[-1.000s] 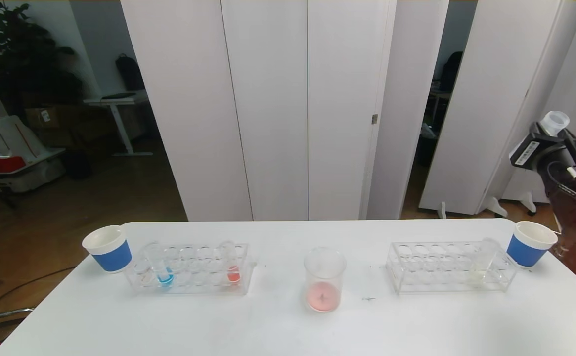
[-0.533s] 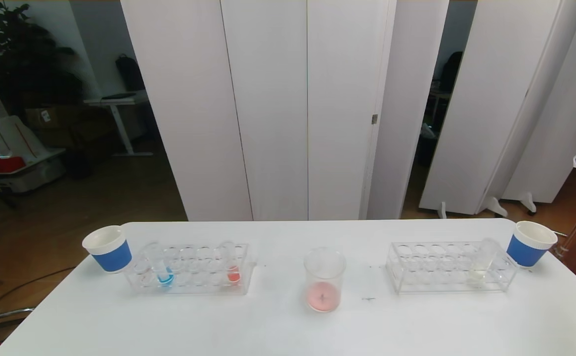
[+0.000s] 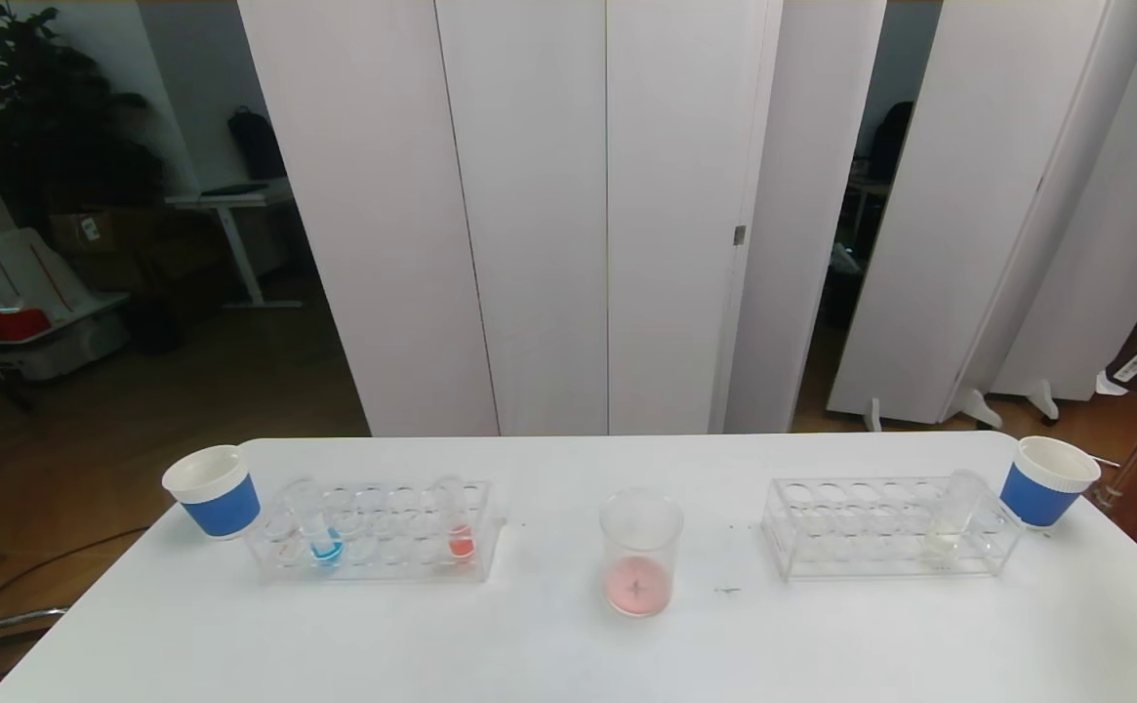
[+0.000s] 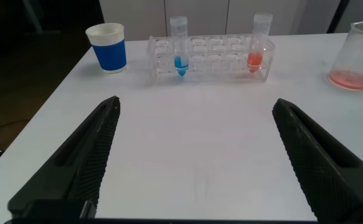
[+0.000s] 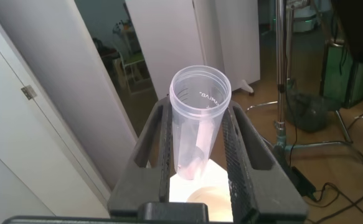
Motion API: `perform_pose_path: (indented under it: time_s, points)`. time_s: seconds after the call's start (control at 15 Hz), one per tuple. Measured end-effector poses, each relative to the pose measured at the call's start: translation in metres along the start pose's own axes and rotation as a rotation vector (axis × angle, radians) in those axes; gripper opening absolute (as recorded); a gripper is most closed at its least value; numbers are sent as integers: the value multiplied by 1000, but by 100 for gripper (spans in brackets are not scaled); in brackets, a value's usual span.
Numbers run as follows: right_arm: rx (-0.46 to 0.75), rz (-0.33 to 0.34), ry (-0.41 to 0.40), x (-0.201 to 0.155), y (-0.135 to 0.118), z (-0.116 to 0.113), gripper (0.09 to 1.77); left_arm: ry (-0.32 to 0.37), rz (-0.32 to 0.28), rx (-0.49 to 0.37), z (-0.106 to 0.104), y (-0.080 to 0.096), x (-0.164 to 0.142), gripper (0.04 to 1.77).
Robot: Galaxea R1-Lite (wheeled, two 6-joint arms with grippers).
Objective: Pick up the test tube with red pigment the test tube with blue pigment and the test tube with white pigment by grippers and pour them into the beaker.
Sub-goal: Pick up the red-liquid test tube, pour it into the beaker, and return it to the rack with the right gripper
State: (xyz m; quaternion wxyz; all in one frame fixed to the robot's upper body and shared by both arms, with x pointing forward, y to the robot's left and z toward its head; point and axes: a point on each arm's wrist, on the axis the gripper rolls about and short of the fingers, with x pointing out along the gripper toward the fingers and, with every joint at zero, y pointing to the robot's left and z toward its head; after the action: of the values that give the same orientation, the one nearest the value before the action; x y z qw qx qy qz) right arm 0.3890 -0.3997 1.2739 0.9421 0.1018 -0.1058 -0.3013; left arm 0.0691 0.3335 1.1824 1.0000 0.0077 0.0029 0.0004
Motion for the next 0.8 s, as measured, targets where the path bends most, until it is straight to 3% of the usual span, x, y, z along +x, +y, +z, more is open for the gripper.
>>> perform_pose_path:
  time_s: [0.47, 0.8]
  points:
    - [-21, -38, 47, 11, -15, -50, 59, 0, 0, 0, 0, 0, 0, 175]
    - [-27, -51, 102, 16, -18, -72, 59, 0, 0, 0, 0, 0, 0, 175]
